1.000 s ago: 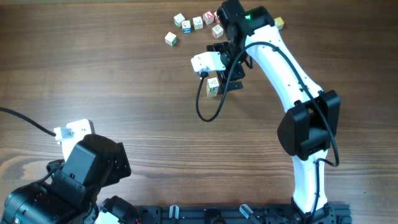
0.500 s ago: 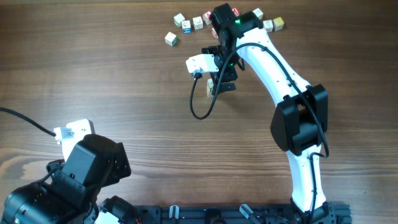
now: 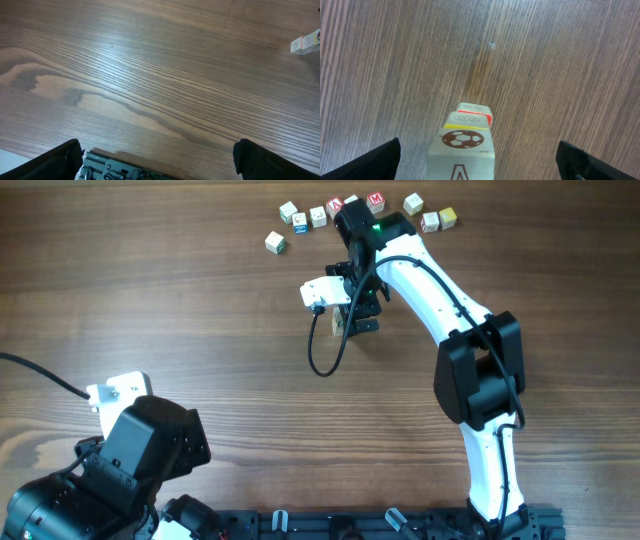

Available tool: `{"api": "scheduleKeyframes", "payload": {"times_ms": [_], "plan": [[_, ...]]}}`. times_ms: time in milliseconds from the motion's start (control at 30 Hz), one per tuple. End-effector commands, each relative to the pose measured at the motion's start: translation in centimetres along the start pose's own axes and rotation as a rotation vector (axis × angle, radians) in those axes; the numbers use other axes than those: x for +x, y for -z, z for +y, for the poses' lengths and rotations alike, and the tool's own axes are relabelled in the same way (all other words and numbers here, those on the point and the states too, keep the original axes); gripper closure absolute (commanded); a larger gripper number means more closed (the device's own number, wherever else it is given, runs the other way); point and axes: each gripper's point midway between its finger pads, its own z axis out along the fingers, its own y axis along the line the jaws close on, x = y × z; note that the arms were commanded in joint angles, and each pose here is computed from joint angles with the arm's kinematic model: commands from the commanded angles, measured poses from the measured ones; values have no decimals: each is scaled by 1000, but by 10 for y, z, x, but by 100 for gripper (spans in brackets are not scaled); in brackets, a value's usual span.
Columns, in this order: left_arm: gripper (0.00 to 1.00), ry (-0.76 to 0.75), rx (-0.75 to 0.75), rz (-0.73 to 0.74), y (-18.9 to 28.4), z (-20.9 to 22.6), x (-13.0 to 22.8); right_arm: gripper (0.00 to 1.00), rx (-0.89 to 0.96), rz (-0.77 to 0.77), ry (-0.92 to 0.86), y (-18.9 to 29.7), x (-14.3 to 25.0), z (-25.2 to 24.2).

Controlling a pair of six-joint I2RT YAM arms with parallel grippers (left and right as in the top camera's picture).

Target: Form a tower

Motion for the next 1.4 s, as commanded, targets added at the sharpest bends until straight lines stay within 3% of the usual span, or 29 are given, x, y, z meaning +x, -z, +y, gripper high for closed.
{"api": "scheduleKeyframes", "payload": {"times_ms": [0, 900, 1367], "plan": [[0, 14, -2, -2, 0, 1, -1, 0, -8, 9, -32, -13, 2, -2], [0, 14, -2, -2, 0, 1, -1, 4, -73, 44, -92, -53, 6, 6], [0, 14, -2, -2, 0, 1, -1, 14, -70, 76, -120, -60, 13, 4]]}}
